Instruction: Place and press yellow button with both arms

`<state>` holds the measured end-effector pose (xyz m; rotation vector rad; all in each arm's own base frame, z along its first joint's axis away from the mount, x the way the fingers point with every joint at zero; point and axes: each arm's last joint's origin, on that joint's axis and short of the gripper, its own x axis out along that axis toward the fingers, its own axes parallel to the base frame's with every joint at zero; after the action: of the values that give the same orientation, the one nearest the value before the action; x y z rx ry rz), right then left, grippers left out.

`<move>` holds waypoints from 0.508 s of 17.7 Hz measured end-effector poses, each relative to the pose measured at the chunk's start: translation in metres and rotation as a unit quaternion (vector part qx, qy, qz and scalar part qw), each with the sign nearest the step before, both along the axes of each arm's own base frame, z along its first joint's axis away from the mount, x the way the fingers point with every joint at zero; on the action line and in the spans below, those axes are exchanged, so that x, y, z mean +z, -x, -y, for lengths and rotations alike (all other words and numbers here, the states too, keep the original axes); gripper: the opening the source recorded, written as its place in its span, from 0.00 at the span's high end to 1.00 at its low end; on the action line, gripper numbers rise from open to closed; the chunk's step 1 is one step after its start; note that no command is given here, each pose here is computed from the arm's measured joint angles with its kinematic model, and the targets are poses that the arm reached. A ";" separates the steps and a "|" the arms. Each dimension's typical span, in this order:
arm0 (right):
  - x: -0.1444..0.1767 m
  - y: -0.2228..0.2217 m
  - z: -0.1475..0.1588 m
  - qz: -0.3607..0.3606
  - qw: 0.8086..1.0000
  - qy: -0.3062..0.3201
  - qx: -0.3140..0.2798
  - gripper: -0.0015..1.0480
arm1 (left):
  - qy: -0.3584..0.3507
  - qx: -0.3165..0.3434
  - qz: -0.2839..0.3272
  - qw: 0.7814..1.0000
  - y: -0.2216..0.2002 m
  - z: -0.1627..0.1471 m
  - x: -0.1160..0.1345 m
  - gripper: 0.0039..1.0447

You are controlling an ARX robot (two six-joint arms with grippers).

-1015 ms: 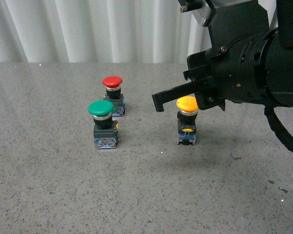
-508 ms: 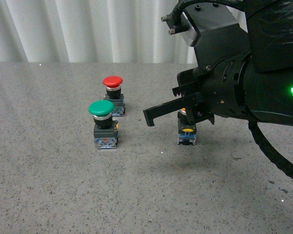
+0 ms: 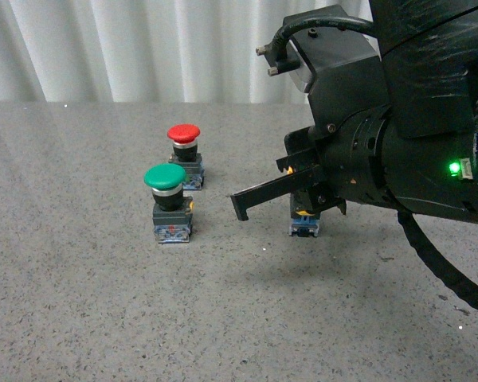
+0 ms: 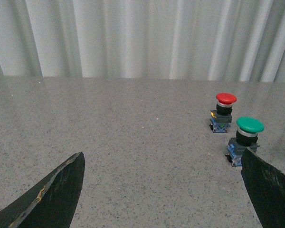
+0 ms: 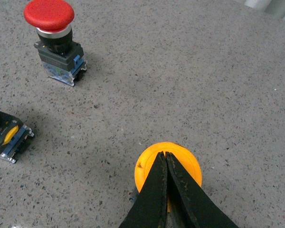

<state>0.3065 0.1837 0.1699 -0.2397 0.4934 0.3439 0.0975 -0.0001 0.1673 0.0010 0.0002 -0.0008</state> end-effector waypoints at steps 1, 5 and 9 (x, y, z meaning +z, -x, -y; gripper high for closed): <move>-0.001 0.000 0.000 -0.001 1.000 0.002 -0.001 0.98 | 0.000 0.000 0.000 1.000 0.000 0.000 0.000 0.06; 0.001 0.001 -0.002 0.005 1.000 -0.001 0.000 0.98 | 0.000 0.000 0.000 1.000 0.000 0.000 0.000 0.06; 0.009 0.002 -0.003 0.021 1.000 -0.012 -0.014 0.98 | 0.000 0.000 0.000 1.000 0.000 0.000 0.000 0.06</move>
<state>0.3042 0.1863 0.1793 -0.2167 0.4496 0.3175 0.0975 -0.0001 0.1673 0.0010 0.0002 -0.0008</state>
